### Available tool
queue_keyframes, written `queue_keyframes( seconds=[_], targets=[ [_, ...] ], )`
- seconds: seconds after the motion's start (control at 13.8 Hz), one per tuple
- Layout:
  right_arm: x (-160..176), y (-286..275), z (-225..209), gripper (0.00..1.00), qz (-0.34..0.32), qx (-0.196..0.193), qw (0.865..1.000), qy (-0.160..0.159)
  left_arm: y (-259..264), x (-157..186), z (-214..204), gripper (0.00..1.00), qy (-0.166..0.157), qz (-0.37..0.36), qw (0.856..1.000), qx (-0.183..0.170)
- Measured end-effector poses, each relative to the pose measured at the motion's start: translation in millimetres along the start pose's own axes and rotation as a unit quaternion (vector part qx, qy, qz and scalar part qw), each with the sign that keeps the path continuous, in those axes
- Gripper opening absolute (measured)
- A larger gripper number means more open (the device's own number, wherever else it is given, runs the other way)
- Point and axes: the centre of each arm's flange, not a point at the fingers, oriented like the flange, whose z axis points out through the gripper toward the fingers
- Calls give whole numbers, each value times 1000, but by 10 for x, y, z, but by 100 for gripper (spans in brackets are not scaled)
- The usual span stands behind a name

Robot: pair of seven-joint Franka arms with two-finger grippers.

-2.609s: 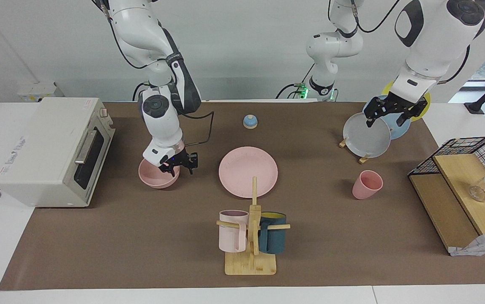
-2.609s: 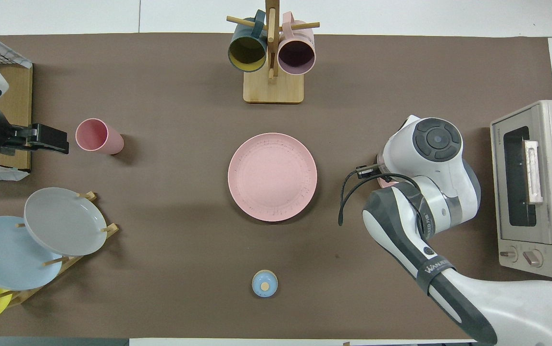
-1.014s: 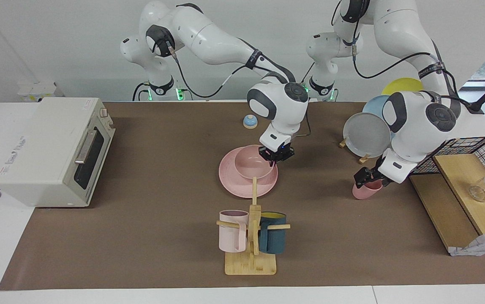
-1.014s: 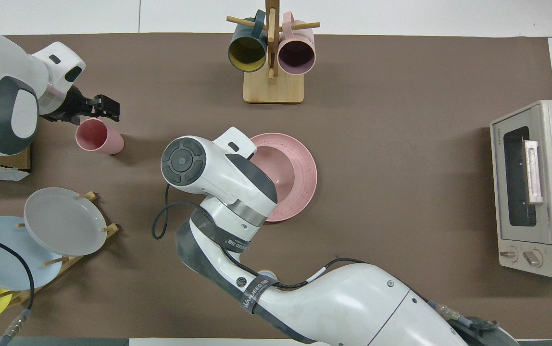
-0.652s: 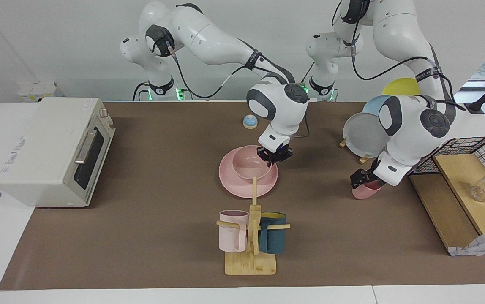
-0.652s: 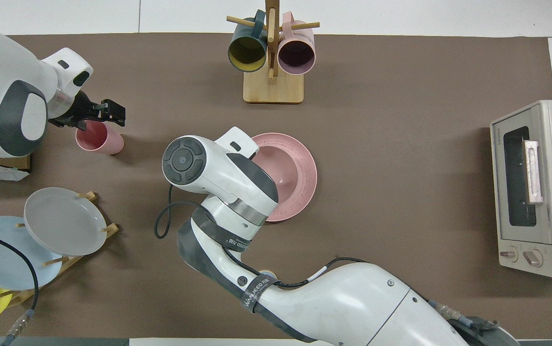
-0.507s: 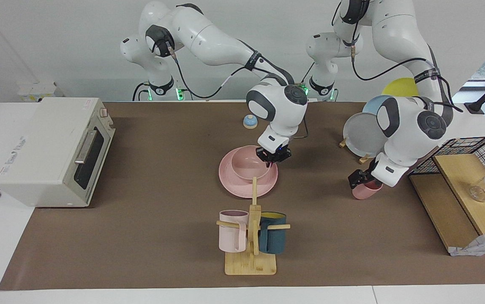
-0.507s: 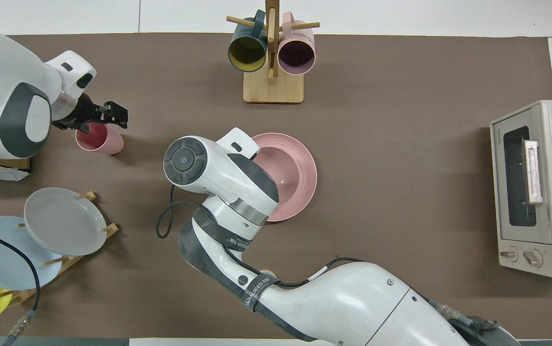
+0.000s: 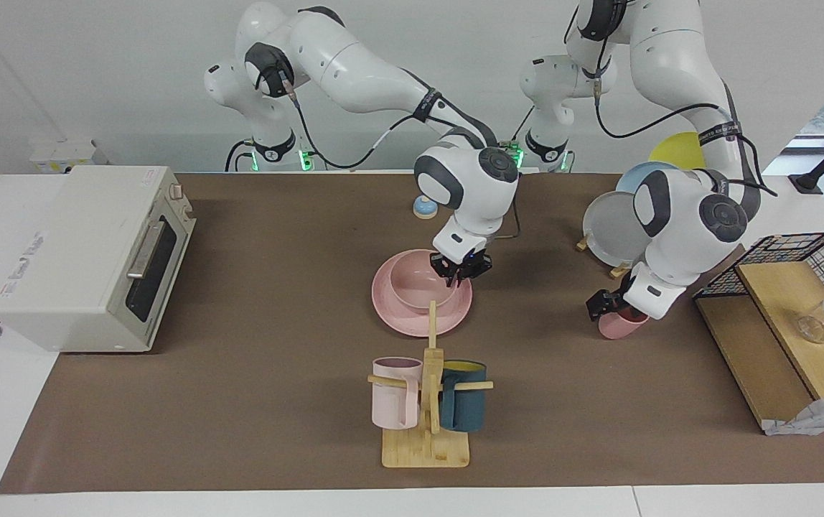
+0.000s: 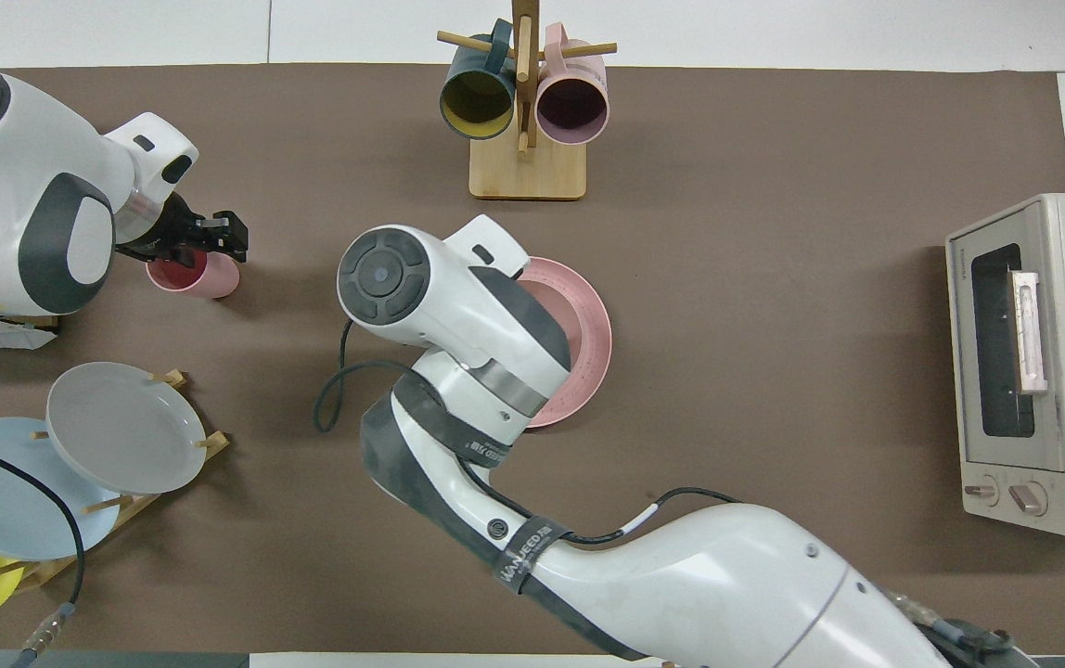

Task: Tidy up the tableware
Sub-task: 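Carry the bowl over the pink plate while the left gripper reaches the cup, then lower the bowl onto the plate and open the right gripper, then lift the pink cup with the left gripper while the right gripper withdraws, then carry the pink cup with the left gripper over the bowl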

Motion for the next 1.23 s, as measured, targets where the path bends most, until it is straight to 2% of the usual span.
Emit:
queue_keyframes(
  seconds=[0.14, 0.22, 0.36, 0.58, 0.72, 0.8, 1.01, 1.23],
  targets=[
    [317, 748, -564, 85, -16, 9, 1000, -13, -21, -9, 24, 33, 0, 17, 1000, 20],
    [434, 1220, -868, 97, -26, 14, 999, -25, -19, -15, 34, 23, -1, 30, 999, 23],
    [496, 2060, -1386, 100, -39, 18, 998, -36, -16, -16, 31, 6, -1, 44, 999, 24],
    [299, 3029, -1803, 100, -60, 29, 997, -36, 18, 13, -144, 5, 11, 38, 999, 21],
    [195, 3544, -1863, 100, -60, 29, 997, -37, 198, 53, -593, 5, 17, 0, 1000, 10],
    [187, 3747, -1844, 100, -59, 28, 997, -40, 383, 18, -895, 5, 10, -18, 1000, 6],
    [259, 4192, -1696, 100, -81, 27, 995, -51, 1193, -251, -1744, 5, 2, -87, 996, -1],
    [238, 4203, -1626, 100, -88, 27, 994, -62, 2337, -601, -1904, 5, 20, -156, 987, -21]
  ],
)
